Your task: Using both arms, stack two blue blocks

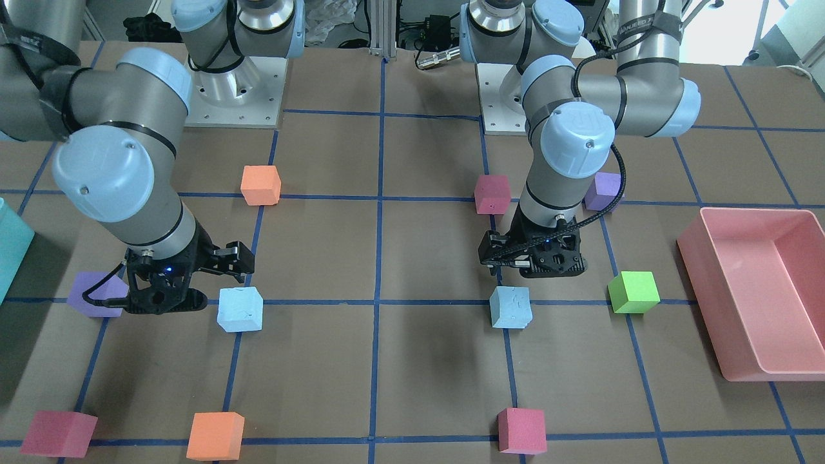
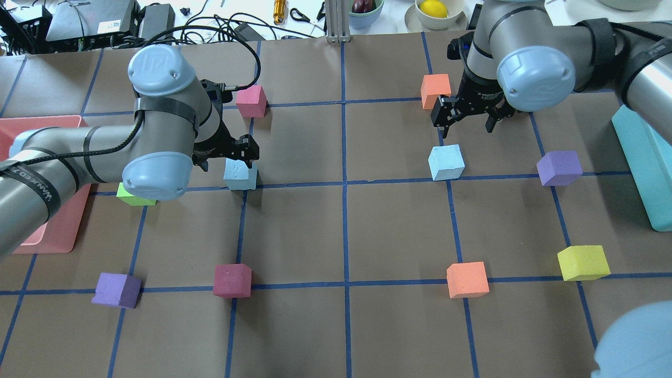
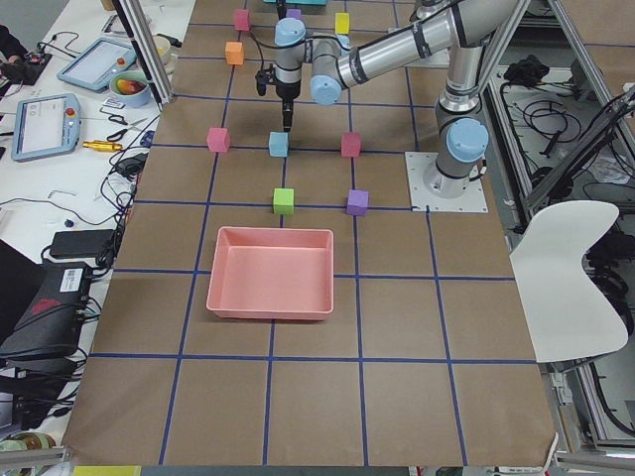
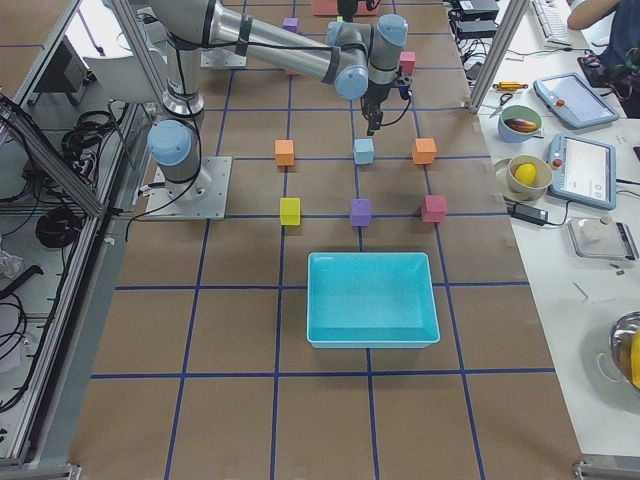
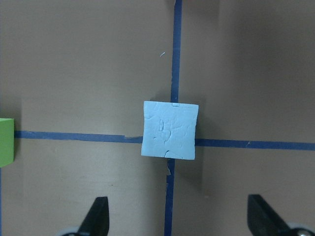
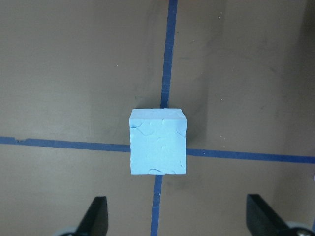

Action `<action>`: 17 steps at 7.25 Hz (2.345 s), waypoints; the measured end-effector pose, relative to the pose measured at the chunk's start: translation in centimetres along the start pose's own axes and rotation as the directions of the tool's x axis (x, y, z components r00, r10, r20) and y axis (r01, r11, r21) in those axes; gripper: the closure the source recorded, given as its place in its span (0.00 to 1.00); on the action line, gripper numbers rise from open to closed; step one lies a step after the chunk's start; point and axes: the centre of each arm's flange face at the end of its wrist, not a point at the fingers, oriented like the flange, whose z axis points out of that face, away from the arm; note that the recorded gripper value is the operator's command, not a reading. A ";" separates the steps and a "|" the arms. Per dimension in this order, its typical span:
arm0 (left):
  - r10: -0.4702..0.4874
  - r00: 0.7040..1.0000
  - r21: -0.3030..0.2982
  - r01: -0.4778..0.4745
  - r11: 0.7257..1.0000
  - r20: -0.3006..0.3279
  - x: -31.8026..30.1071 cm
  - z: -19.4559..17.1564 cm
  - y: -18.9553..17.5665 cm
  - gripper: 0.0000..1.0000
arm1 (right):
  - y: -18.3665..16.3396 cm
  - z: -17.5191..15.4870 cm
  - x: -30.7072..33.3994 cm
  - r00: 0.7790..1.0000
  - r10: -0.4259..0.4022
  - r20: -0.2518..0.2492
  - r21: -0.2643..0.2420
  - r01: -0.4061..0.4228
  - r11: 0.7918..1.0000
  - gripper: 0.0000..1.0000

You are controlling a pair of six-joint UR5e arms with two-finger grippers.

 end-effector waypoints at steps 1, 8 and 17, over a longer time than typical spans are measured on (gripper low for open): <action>0.001 1.000 -0.005 -0.001 1.000 0.001 0.1 1.9 -0.2 0.00 | -0.3 2.5 -0.3 1.000 -0.004 0.014 -0.013 0.005 1.000 0.00; 0.011 1.000 -0.009 -0.011 1.000 0.002 0.3 7.1 -1.4 0.00 | -0.2 10.3 -0.8 0.999 -0.022 0.041 -0.017 0.023 1.000 0.61; 0.021 1.000 0.011 -0.021 1.000 0.005 0.3 7.8 -1.8 1.00 | -9.0 2.7 -13.8 0.998 0.047 0.039 0.096 -0.051 0.994 1.00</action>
